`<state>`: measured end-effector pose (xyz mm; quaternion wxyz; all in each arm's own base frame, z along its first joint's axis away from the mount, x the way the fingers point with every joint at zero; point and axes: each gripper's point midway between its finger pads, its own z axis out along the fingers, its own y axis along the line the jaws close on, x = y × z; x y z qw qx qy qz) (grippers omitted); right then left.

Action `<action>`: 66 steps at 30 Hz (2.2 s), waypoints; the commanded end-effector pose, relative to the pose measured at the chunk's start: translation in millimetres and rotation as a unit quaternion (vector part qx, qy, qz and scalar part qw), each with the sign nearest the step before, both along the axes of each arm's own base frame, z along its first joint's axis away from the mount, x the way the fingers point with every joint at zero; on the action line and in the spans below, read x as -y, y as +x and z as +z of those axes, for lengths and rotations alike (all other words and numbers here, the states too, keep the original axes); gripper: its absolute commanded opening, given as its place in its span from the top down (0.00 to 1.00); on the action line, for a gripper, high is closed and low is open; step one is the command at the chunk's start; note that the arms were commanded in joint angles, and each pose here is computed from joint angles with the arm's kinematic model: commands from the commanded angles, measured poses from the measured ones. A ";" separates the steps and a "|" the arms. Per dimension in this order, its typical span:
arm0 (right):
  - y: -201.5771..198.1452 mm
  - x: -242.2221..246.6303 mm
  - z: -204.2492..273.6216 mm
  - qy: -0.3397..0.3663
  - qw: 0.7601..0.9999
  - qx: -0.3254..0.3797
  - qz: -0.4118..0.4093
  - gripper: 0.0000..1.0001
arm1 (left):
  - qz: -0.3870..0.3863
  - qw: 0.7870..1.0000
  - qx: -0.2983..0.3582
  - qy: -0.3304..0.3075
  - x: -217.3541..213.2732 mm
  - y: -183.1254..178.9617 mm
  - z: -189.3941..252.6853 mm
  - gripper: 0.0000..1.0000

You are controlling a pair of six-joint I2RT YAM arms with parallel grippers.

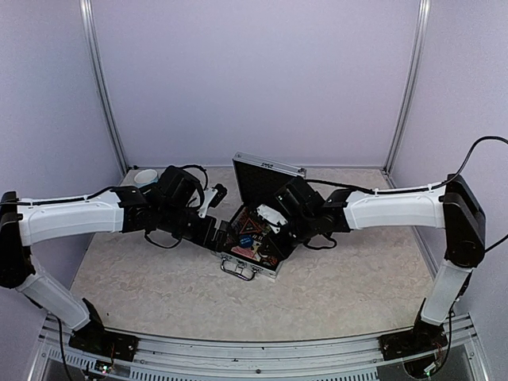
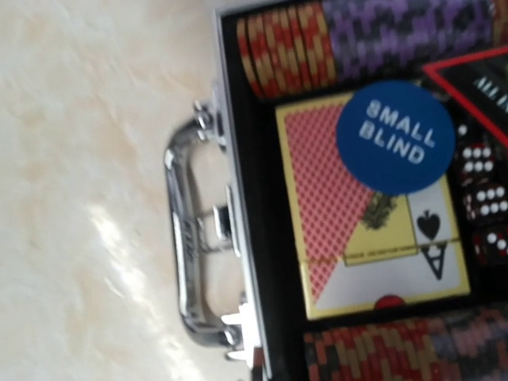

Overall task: Pack up texas hold em set
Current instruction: Place the poker chips pile in the slot.

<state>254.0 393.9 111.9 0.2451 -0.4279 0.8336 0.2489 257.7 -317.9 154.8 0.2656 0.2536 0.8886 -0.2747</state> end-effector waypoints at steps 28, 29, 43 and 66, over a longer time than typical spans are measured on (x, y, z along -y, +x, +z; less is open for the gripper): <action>-5.9 1.3 -47.0 -0.130 0.989 0.058 0.028 1.00 | -0.001 0.999 -0.007 -0.036 -5.6 0.6 8.8 0.01; -4.4 2.8 -48.3 -0.140 0.987 0.069 0.033 1.00 | -0.002 0.999 -0.007 -0.036 -5.3 0.2 8.8 0.01; -0.8 5.6 -46.3 -0.166 0.981 0.098 0.026 0.79 | 0.002 1.000 -0.004 -0.028 -7.7 1.7 6.5 0.01; -4.9 3.2 -5.2 -0.122 0.987 0.105 0.021 0.78 | 0.006 1.000 -0.001 -0.019 -10.3 3.9 3.2 0.01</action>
